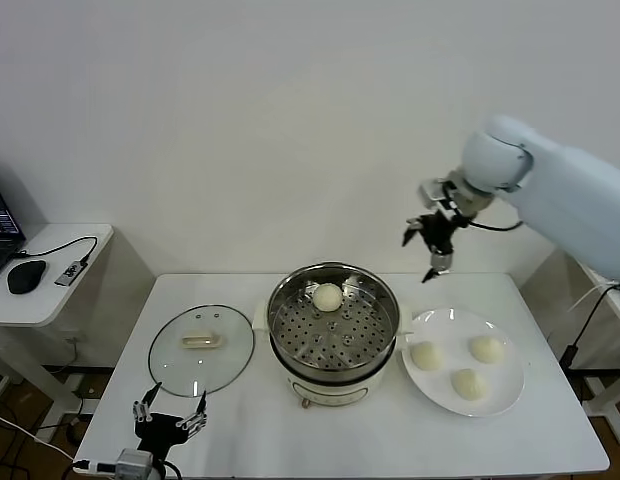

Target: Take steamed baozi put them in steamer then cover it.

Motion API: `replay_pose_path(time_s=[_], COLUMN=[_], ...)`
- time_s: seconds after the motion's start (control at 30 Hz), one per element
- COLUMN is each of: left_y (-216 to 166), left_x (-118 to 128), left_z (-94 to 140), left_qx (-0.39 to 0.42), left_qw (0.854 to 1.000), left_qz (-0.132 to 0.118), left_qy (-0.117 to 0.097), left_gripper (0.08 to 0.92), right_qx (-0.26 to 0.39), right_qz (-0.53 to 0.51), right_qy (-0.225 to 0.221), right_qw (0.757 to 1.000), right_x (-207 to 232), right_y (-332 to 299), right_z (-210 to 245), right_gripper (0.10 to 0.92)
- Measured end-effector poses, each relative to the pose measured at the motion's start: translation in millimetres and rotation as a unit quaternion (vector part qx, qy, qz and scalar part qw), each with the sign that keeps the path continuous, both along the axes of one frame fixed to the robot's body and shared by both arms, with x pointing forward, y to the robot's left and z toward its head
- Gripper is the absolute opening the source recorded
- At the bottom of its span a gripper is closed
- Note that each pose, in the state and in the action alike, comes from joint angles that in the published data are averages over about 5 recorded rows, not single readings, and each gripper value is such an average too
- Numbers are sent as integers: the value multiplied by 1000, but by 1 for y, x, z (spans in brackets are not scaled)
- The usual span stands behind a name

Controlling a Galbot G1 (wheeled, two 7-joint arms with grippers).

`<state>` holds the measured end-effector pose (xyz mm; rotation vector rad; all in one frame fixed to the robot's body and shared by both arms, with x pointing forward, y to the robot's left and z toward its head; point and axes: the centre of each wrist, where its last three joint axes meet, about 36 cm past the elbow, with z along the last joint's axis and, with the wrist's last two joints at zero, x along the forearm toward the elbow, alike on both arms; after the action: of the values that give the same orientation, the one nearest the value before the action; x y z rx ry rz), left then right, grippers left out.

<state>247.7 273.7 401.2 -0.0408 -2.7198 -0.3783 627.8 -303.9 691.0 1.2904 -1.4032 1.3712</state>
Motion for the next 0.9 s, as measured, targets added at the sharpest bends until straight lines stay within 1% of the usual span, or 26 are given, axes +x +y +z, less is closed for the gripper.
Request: replay_pose_path(time_s=[0.23, 0.5, 0.9], left_y=[-1, -2, -3], left_x=[-3, -7, -4], left_z=[0, -1, -5], left_qx=[-1, 1, 0], left_qw=[1000, 1000, 1000], left_qz=[1, 0, 0], left_qy=[4, 9, 10], left_gripper=[823, 823, 823], right_qx=[4, 0, -7], right_qz=[-47, -77, -83], right_qy=[13, 27, 38], right_qw=[999, 997, 996], right_x=[-17, -29, -25], right_y=[-16, -22, -14], right_z=[-44, -97, -163], right_gripper=[823, 823, 823])
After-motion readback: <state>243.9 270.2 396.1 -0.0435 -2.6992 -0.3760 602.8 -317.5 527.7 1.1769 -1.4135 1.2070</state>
